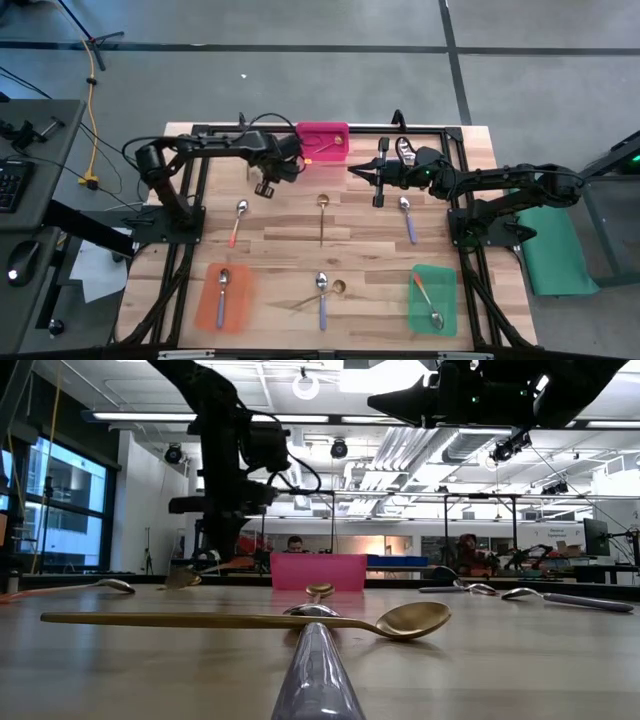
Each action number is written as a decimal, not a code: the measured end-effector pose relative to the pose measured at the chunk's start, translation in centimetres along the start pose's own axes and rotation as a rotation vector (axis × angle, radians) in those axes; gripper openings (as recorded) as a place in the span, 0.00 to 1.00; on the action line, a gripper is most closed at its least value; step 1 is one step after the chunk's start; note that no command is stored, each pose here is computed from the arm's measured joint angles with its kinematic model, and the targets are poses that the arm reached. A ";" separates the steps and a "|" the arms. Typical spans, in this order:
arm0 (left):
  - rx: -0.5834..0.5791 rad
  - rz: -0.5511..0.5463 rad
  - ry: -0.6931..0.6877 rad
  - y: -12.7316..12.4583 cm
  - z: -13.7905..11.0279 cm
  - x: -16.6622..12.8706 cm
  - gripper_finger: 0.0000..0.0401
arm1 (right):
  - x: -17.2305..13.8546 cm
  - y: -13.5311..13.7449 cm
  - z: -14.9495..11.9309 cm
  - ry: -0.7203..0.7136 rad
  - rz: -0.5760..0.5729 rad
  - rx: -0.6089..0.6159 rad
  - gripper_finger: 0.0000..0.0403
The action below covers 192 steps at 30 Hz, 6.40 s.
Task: Sort silverware by color (type)
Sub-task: Put the orange spoon into the green bin
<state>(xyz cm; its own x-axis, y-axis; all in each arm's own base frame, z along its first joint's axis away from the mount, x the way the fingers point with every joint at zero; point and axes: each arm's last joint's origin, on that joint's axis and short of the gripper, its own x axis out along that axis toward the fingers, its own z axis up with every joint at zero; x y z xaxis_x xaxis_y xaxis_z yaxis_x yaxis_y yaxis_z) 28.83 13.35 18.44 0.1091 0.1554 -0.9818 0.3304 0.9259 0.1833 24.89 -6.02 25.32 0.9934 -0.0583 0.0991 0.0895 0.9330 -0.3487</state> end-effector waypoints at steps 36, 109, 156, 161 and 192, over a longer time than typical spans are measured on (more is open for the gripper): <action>-0.225 0.055 0.053 -3.8 0.1 3.0 0.27 | 0.0 0.0 0.0 0.000 0.000 0.008 0.00; 0.636 -0.048 -0.015 -23.8 0.7 -10.3 0.01 | 0.0 0.0 -0.1 0.009 0.003 0.013 0.00; 0.914 -0.132 0.070 -38.9 2.9 -6.4 0.01 | 0.3 2.1 0.3 0.027 0.056 0.083 0.00; 0.916 -0.116 0.107 -38.6 2.4 -6.2 0.01 | 0.3 2.2 0.3 0.026 0.059 0.082 0.00; -0.015 0.218 -0.774 -20.4 -1.4 -9.4 0.00 | 0.1 0.3 -0.4 0.059 -0.012 0.067 0.00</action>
<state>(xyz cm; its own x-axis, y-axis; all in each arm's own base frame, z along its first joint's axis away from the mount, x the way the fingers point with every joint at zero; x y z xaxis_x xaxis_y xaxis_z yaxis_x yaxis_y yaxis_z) 19.79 -6.51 23.85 0.7905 0.0550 -0.6099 0.2152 0.9075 0.3607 25.09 -5.88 24.82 0.9950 -0.0882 0.0473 0.0980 0.9536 -0.2848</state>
